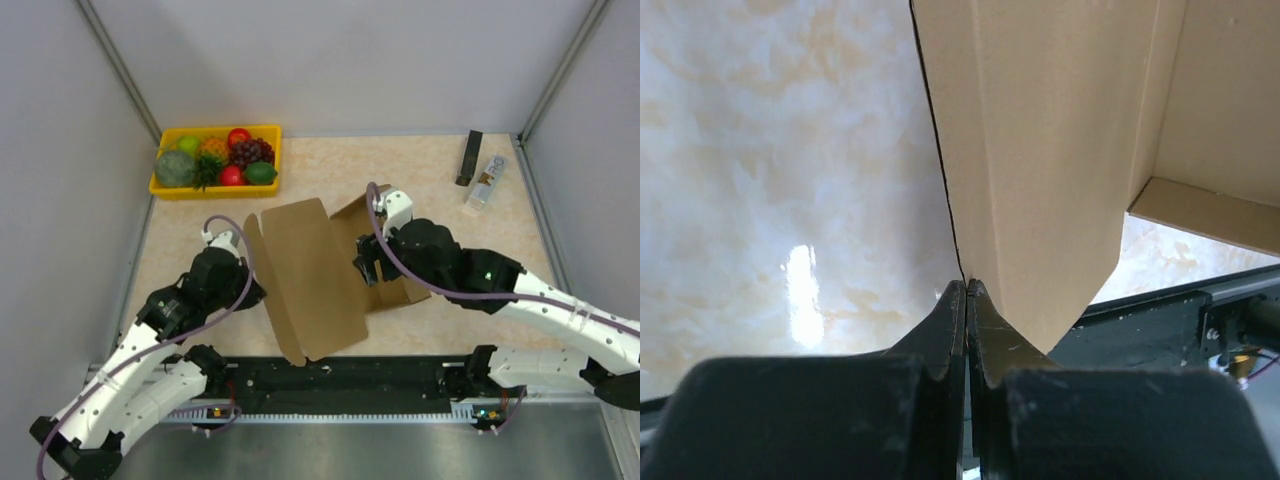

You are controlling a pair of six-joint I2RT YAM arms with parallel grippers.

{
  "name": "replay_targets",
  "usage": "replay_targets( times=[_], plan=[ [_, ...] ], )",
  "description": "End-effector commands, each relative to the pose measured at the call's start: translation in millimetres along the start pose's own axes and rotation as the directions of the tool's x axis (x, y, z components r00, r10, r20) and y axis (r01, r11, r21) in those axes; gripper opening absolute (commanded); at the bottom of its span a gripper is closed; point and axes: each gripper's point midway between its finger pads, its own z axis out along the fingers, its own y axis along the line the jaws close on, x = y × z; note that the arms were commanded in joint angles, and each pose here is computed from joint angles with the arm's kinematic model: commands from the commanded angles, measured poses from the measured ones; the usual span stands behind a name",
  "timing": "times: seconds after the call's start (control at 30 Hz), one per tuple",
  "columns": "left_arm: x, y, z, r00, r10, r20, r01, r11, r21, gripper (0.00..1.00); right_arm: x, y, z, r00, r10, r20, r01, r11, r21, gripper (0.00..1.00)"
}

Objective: Fold the paper box

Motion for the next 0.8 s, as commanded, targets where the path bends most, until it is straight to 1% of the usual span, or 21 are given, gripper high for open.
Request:
replay_targets(
  times=[0.0, 0.03, 0.07, 0.1, 0.17, 0.2, 0.23, 0.27, 0.3, 0.37, 0.4, 0.47, 0.5, 0.57, 0.6, 0.63, 0.67, 0.7, 0.77],
  plan=[
    [-50.6, -23.1, -28.0, 0.957, 0.270, 0.103, -0.272, 0.962, 0.002, 0.00, -0.5, -18.4, -9.2, 0.999, 0.035, -0.014, -0.035, 0.999, 0.022, 0.71],
    [-58.3, -25.9, -32.2, 0.948, 0.301, 0.105, -0.301, 0.954, -0.014, 0.00, 0.1, -20.0, -9.6, 0.999, 0.040, -0.017, -0.040, 0.999, 0.019, 0.71],
    [-61.3, -21.5, -35.9, 0.941, 0.331, 0.077, -0.327, 0.943, -0.055, 0.00, 0.1, -26.4, -9.0, 0.998, 0.053, -0.017, -0.052, 0.998, 0.032, 0.71],
    [-75.5, -31.2, -40.4, 0.924, 0.375, 0.074, -0.371, 0.926, -0.066, 0.00, -0.4, -29.8, -10.5, 0.998, 0.062, -0.013, -0.061, 0.997, 0.036, 0.71],
    [-80.9, -40.0, -42.5, 0.904, 0.424, 0.047, -0.422, 0.905, -0.050, 0.00, -0.7, -36.2, -11.1, 0.996, 0.083, -0.011, -0.083, 0.996, 0.039, 0.71],
    [-88.8, -45.3, -44.4, 0.888, 0.458, 0.033, -0.456, 0.888, -0.057, 0.00, -1.1, -38.6, -12.4, 0.996, 0.088, -0.007, -0.088, 0.995, 0.041, 0.71],
    [-92.7, -45.5, -45.3, 0.883, 0.468, 0.022, -0.466, 0.882, -0.073, 0.00, -0.4, -39.8, -12.5, 0.996, 0.086, -0.010, -0.085, 0.996, 0.040, 0.71],
    [-98.0, -48.0, -46.9, 0.875, 0.484, 0.028, -0.481, 0.873, -0.080, 0.00, -1.0, -44.3, -12.0, 0.996, 0.089, -0.008, -0.089, 0.995, 0.048, 0.71],
    [-106.1, -53.8, -48.5, 0.855, 0.518, 0.036, -0.514, 0.854, -0.077, 0.00, -0.1, -43.5, -11.0, 0.996, 0.086, -0.016, -0.085, 0.996, 0.035, 0.72],
    [-114.2, -60.4, -50.5, 0.839, 0.542, 0.045, -0.538, 0.839, -0.074, 0.00, -0.6, -47.1, -9.4, 0.997, 0.081, -0.019, -0.080, 0.996, 0.037, 0.72],
    [-122.4, -67.5, -52.9, 0.823, 0.565, 0.059, -0.562, 0.825, -0.069, 0.00, -0.4, -49.0, -7.8, 0.995, 0.091, -0.028, -0.091, 0.996, 0.025, 0.72],
    [-129.3, -73.0, -54.7, 0.806, 0.589, 0.059, -0.586, 0.808, -0.067, 0.00, -4.8, -50.0, -4.9, 0.994, 0.107, -0.030, -0.107, 0.994, 0.004, 0.72],
    [-138.3, -81.3, -56.7, 0.787, 0.614, 0.067, -0.611, 0.789, -0.063, 0.00, -7.4, -52.7, -3.4, 0.992, 0.119, -0.028, -0.120, 0.993, -0.008, 0.72],
    [-141.3, -85.0, -55.8, 0.766, 0.642, 0.034, -0.640, 0.766, -0.057, 0.00, -14.4, -56.3, 1.1, 0.992, 0.121, -0.023, -0.122, 0.993, -0.011, 0.72],
    [-149.6, -92.2, -53.4, 0.754, 0.656, 0.025, -0.654, 0.754, -0.058, 0.00, -17.5, -61.3, 3.3, 0.991, 0.131, -0.024, -0.131, 0.991, -0.013, 0.73],
    [-150.7, -92.9, -51.8, 0.748, 0.664, 0.010, -0.662, 0.747, -0.059, 0.00, -24.3, -58.7, 4.9, 0.990, 0.136, -0.023, -0.137, 0.990, -0.039, 0.73],
    [-151.7, -94.9, -50.5, 0.742, 0.671, 0.003, -0.670, 0.741, -0.054, 0.00, -24.5, -59.7, 13.3, 0.991, 0.130, -0.037, -0.132, 0.990, -0.047, 0.74],
    [-153.2, -97.5, -45.0, 0.727, 0.687, -0.010, -0.686, 0.726, -0.045, 0.00, -27.7, -54.8, 17.1, 0.991, 0.127, -0.039, -0.130, 0.988, -0.088, 0.75],
    [-156.2, -101.1, -40.6, 0.717, 0.697, -0.001, -0.696, 0.717, -0.040, 0.00, -36.8, -62.2, 33.6, 0.990, 0.137, -0.030, -0.139, 0.984, -0.109, 0.77]
  ],
)
